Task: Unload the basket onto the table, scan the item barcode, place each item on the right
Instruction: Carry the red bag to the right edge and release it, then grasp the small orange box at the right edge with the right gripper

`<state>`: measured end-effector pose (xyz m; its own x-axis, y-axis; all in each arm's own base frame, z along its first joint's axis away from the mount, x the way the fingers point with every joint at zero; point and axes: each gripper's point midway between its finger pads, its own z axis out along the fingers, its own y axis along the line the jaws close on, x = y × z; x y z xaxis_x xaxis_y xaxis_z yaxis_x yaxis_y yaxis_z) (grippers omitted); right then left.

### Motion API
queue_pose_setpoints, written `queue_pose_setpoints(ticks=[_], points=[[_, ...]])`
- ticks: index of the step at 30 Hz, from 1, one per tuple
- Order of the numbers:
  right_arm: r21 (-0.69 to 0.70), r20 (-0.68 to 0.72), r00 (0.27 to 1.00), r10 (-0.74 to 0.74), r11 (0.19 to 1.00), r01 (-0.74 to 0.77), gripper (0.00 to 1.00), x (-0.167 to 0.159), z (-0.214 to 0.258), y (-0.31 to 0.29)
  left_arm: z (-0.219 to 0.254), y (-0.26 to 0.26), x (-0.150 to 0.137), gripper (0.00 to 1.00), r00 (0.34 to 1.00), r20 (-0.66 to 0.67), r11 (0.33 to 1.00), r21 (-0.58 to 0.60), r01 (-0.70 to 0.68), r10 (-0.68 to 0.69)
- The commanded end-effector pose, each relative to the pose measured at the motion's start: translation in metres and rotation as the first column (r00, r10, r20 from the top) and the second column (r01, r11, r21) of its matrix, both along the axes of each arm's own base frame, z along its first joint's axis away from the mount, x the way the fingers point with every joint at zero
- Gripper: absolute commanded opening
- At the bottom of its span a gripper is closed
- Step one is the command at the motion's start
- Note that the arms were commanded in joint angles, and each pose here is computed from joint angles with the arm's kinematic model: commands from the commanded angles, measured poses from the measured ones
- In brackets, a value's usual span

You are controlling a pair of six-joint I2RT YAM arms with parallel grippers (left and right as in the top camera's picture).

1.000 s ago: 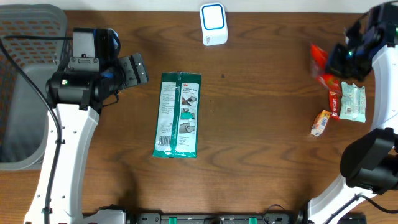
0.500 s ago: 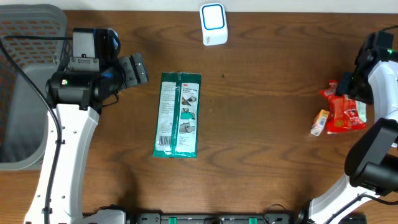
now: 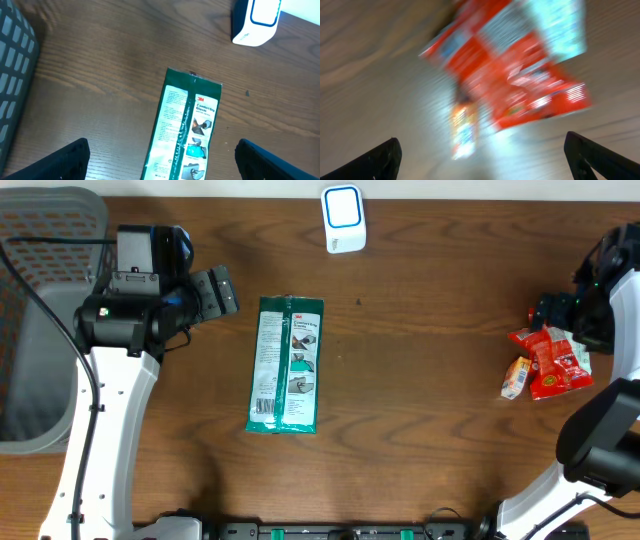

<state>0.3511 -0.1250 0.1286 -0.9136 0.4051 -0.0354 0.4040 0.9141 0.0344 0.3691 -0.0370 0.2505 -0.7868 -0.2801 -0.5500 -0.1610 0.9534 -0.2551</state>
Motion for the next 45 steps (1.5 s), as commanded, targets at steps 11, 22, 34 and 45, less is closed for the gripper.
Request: queue_pose_setpoints(ticks=[11, 22, 34, 45], points=[[0.053, -0.163, 0.982, -0.094, 0.993, 0.104, 0.64, -0.046, -0.056, 0.027, 0.002, 0.003, 0.0, 0.93, 1.0, 0.006, 1.0, 0.01, 0.0, 0.0], [0.07, -0.152, 0.988, -0.02, 0.997, 0.031, 0.56, -0.044, -0.091, 0.059, 0.002, 0.003, 0.0, 0.93, 1.0, 0.006, 1.0, 0.01, 0.0, 0.0], [0.131, 0.014, 0.952, 0.305, 0.944, -0.304, 0.5, -0.014, -0.073, 0.185, 0.002, 0.003, 0.0, 0.93, 1.0, 0.006, 1.0, 0.01, 0.0, 0.0], [0.086, 0.188, 0.98, -0.062, 0.995, 0.046, 0.45, -0.019, 0.0, 0.076, 0.002, 0.003, 0.0, 0.93, 1.0, 0.006, 1.0, 0.01, 0.0, 0.0]])
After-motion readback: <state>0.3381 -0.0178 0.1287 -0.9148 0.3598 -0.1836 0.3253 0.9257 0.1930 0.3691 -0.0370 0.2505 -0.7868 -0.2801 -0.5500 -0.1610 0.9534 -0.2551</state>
